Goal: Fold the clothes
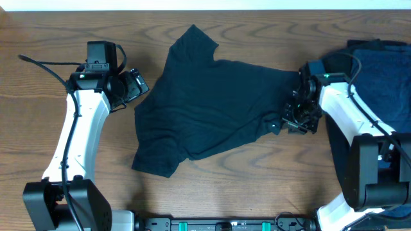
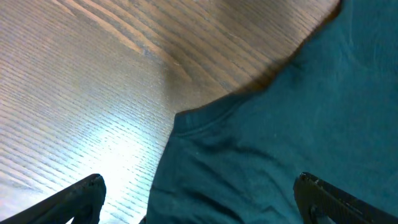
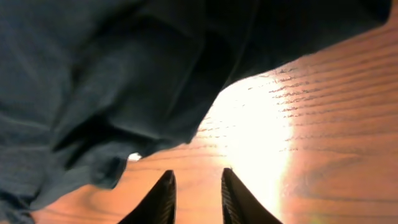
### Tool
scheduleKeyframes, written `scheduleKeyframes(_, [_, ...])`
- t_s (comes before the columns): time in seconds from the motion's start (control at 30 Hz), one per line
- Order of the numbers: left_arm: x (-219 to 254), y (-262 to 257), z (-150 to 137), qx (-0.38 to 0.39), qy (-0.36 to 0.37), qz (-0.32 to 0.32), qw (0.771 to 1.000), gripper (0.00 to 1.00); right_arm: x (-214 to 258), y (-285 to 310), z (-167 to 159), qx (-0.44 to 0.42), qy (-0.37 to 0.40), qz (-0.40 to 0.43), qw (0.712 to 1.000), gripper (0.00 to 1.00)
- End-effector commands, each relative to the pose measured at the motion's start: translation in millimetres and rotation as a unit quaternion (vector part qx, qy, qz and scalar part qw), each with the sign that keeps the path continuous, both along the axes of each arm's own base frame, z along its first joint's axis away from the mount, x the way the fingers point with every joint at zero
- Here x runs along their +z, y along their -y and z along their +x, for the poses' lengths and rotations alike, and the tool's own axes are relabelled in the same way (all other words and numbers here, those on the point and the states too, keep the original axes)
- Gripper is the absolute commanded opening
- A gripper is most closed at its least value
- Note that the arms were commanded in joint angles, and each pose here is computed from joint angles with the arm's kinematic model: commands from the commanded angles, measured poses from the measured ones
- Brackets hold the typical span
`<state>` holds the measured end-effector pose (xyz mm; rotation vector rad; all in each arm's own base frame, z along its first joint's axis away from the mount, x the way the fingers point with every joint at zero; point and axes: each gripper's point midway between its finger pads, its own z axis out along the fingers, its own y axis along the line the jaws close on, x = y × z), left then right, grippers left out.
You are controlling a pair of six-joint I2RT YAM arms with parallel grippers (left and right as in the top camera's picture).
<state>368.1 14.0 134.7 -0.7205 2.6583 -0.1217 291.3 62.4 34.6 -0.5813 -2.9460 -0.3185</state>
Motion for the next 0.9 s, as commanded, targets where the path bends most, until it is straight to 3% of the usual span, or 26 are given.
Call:
scheduleKeyframes(0.0, [-2,0,0,-0.003,-0.004,-0.001,1.000,0.98,-4,2,0,-0.015,0.006,0.004,1.000,0.30])
scheduleKeyframes(0.2, [-2,0,0,-0.003,-0.004,-0.001,1.000,0.98,-10,-2,5,-0.024,0.020,0.014,0.999,0.33])
scheduleKeyframes(0.5, [-2,0,0,-0.003,-0.004,-0.001,1.000,0.98,-8,-10,5,0.107,0.056,0.047,0.992,0.34])
scheduleKeyframes(0.53, [-2,0,0,-0.003,-0.004,-0.001,1.000,0.98,-8,-10,5,0.108,0.056,0.047,0.991,0.36])
scheduleKeyframes(0.63, [-2,0,0,-0.003,-0.004,-0.001,1.000,0.98,-8,-10,5,0.108,0.055,0.047,0.992,0.54])
scheduleKeyframes(0.87, [-2,0,0,-0.003,-0.004,-0.001,1.000,0.98,-10,-11,4,0.080,0.047,0.046,0.995,0.54])
